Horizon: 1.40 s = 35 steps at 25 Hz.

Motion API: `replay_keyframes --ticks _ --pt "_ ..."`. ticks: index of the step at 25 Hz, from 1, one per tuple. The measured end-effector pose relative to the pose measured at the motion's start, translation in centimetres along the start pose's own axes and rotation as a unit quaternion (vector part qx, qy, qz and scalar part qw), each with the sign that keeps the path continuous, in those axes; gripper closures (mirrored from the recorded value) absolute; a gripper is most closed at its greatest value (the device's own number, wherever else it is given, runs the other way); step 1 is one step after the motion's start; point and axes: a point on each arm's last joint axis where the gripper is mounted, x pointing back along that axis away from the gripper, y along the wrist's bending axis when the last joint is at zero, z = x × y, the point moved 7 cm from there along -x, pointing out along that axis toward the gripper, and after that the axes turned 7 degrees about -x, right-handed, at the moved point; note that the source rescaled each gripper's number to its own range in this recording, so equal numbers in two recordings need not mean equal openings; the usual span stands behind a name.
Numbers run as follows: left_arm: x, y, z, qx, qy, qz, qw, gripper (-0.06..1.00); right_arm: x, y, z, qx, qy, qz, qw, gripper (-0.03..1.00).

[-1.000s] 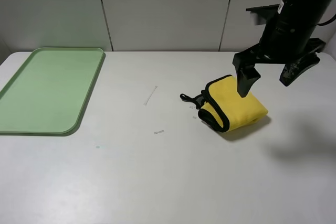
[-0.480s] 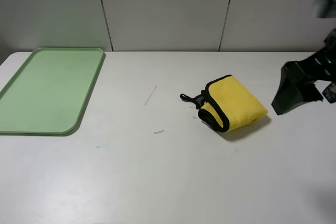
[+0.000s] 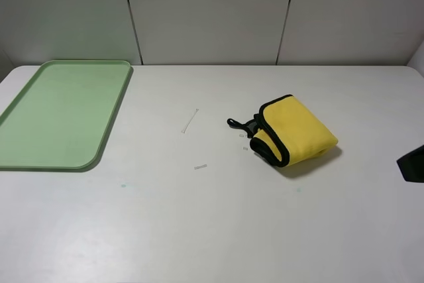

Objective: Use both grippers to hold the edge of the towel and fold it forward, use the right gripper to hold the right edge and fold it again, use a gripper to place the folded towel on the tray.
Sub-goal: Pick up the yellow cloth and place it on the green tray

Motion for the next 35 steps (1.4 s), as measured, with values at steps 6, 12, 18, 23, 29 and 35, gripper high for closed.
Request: replay_keyframes --ticks 6,12,18,23,29,35 --pt "0.0 0.0 0.0 0.000 0.000 0.000 1.000 -0.05 2.2 -0.5 2.8 0.000 -0.092 -0.015 0.996 -0.03" --pt "0.0 0.0 0.0 0.000 0.000 0.000 1.000 -0.05 2.5 -2.0 5.3 -0.047 -0.172 0.007 0.984 -0.03" --pt "0.0 0.0 0.0 0.000 0.000 0.000 1.000 -0.05 2.8 -3.4 7.7 -0.104 -0.255 0.058 0.959 -0.03" --pt "0.0 0.0 0.0 0.000 0.000 0.000 1.000 -0.05 3.7 -3.7 8.5 -0.135 -0.307 0.093 0.937 -0.03" --pt "0.0 0.0 0.0 0.000 0.000 0.000 1.000 -0.05 3.9 -4.2 8.3 -0.151 -0.322 0.116 0.927 -0.03" --pt "0.0 0.0 0.0 0.000 0.000 0.000 1.000 -0.05 3.9 -5.4 7.8 -0.142 -0.342 0.151 0.917 -0.03"
